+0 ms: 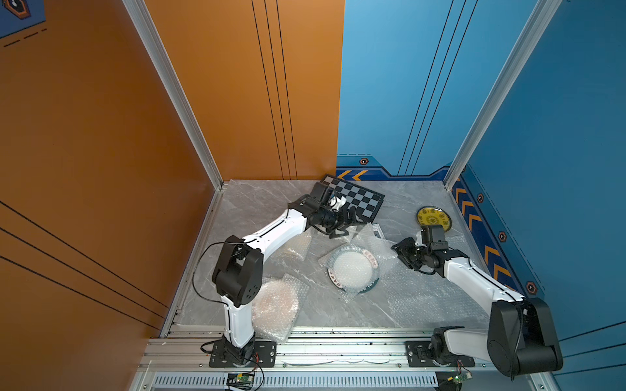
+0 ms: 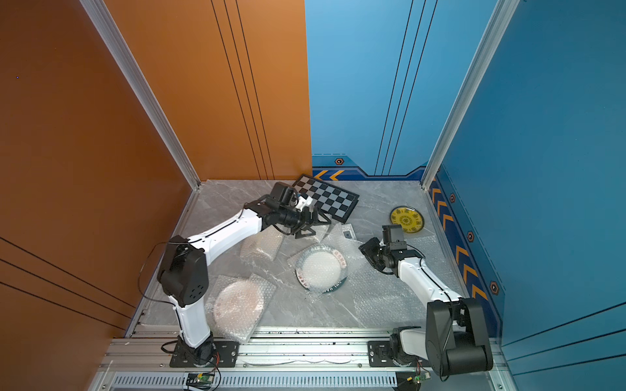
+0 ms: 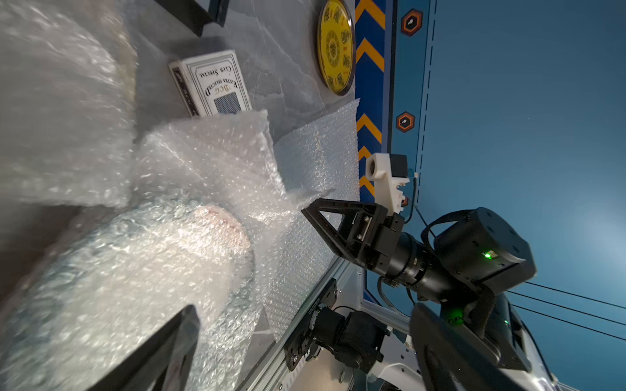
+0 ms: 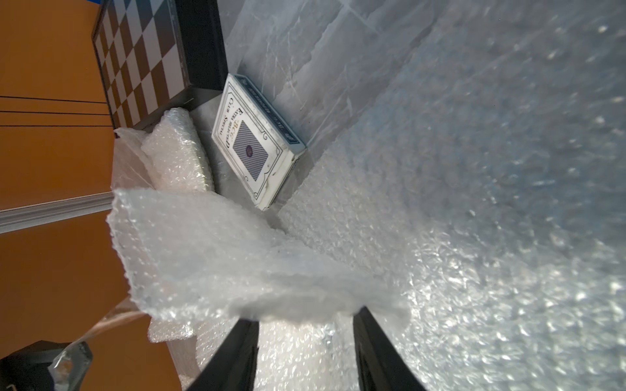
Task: Unpack dinner plates from bubble wrap
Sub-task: Unwrap the bubble wrap at the center of the board.
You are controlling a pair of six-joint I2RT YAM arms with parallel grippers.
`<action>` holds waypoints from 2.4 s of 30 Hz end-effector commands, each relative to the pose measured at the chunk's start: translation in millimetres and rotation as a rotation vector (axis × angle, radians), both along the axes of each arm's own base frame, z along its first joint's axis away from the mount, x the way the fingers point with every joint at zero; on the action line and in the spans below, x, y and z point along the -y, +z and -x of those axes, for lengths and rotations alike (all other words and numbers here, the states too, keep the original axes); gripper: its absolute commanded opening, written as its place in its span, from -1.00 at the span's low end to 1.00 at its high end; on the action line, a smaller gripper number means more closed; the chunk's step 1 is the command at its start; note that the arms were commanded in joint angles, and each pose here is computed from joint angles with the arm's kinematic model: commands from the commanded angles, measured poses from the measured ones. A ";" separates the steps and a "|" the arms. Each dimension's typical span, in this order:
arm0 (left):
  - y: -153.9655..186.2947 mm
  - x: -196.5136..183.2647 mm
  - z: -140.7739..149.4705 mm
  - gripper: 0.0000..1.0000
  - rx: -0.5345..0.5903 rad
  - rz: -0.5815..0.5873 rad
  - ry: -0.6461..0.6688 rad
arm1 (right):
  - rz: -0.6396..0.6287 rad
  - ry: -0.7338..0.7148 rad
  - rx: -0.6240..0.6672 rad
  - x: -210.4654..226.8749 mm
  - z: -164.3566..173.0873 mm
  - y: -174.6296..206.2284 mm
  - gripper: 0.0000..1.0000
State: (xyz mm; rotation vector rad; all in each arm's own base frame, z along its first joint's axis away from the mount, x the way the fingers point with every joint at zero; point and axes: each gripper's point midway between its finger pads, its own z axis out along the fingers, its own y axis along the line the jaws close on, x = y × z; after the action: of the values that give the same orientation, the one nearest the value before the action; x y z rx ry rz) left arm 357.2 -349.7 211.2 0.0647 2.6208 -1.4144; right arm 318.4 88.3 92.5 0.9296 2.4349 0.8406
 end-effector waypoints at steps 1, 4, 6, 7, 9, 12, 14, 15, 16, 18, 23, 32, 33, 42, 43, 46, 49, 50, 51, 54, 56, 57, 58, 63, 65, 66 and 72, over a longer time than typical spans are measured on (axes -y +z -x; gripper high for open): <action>0.1 -28.3 28.7 0.97 0.014 -0.107 -0.030 | -0.017 -0.003 -0.023 -0.8 12.6 -0.3 -0.02; -10.6 -45.4 51.7 0.97 -0.010 -0.158 -0.043 | -0.016 -0.007 -0.022 -0.3 14.1 0.2 -0.01; -21.0 -57.4 64.0 0.97 -0.026 -0.186 -0.037 | -0.013 -0.008 -0.029 -0.2 13.7 -1.5 -0.01; -24.8 -62.0 67.1 0.97 -0.032 -0.194 -0.033 | -0.014 -0.011 -0.030 0.2 12.7 -1.5 -0.01; -28.2 -69.9 71.4 0.97 -0.038 -0.202 -0.022 | -0.016 -0.010 -0.019 -0.7 9.8 3.7 -0.01; -22.0 -76.0 78.8 0.97 -0.026 -0.205 -0.019 | -0.018 -0.003 -0.016 -0.8 10.8 13.1 0.00; -22.2 -80.6 91.1 0.96 -0.040 -0.217 -0.027 | -0.019 0.016 -0.030 -2.4 17.9 19.3 0.05; -23.7 -81.2 100.7 0.97 -0.047 -0.221 -0.037 | -0.016 0.025 -0.037 -3.3 23.1 21.7 0.08; -27.3 -81.4 110.3 0.97 -0.057 -0.228 -0.045 | -0.013 0.031 -0.041 -3.8 27.8 23.1 0.11; -40.1 -81.2 134.2 0.97 -0.086 -0.255 -0.069 | -0.013 0.039 -0.051 -5.3 38.4 23.4 0.13; -67.8 -68.2 175.6 0.97 -0.115 -0.320 -0.128 | -0.025 0.058 -0.077 -11.3 55.6 17.8 0.14; -71.7 -43.6 172.8 0.97 -0.097 -0.303 -0.143 | -0.036 0.070 -0.146 -10.7 70.9 -7.6 0.15; -70.8 -42.8 172.0 0.97 -0.096 -0.300 -0.145 | -0.039 0.082 -0.143 -13.2 68.8 -9.6 0.14; -67.8 -49.2 165.8 0.96 -0.100 -0.289 -0.117 | -0.070 0.075 -0.120 -24.7 54.7 -24.2 0.07; -66.7 -50.1 164.7 0.97 -0.100 -0.286 -0.112 | -0.068 0.078 -0.121 -26.5 52.7 -25.3 0.06; -63.5 -53.6 160.9 0.97 -0.097 -0.280 -0.094 | -0.059 0.087 -0.117 -31.2 45.5 -27.3 0.02; -61.0 -58.5 158.7 0.97 -0.097 -0.280 -0.080 | -0.052 0.086 -0.109 -33.9 37.2 -28.8 -0.04; -60.4 -60.3 157.9 0.97 -0.097 -0.280 -0.075 | -0.049 0.084 -0.110 -34.3 35.0 -29.9 -0.06; -60.0 -61.9 157.2 0.97 -0.096 -0.280 -0.072 | -0.047 0.082 -0.109 -34.3 32.9 -30.7 -0.08; -58.5 -66.0 155.5 0.97 -0.098 -0.277 -0.059 | -0.049 0.075 -0.101 -35.2 26.1 -30.9 -0.24; -57.5 -68.5 154.2 0.97 -0.096 -0.275 -0.053 | -0.050 0.072 -0.090 -36.8 23.0 -27.9 -0.38; -57.2 -69.1 153.4 0.97 -0.095 -0.274 -0.050 | -0.049 0.069 -0.083 -36.7 21.0 -25.3 -0.45; -57.1 -70.1 152.4 0.97 -0.095 -0.273 -0.046 | -0.048 0.066 -0.079 -36.9 19.6 -23.1 -0.52; -48.3 -69.4 147.0 0.97 -0.065 -0.256 -0.052 | -0.049 0.061 -0.057 -42.1 17.3 -7.4 -0.82; -38.5 -66.0 143.7 0.97 -0.020 -0.242 -0.071 | -0.052 0.053 -0.043 -45.6 15.2 1.9 -0.86; -32.7 -64.4 142.0 0.97 0.013 -0.241 -0.084 | -0.054 0.043 -0.033 -46.9 13.1 7.9 -0.87; -11.9 -64.6 135.8 0.97 0.216 -0.386 -0.210 | -0.086 0.001 -0.003 -56.5 -8.2 42.6 -0.96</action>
State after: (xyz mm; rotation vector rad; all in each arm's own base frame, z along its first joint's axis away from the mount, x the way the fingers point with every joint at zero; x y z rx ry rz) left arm 221.0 -291.9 194.0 0.3336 2.7540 -1.0398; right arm 316.2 146.0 118.7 0.8996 2.4586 0.9671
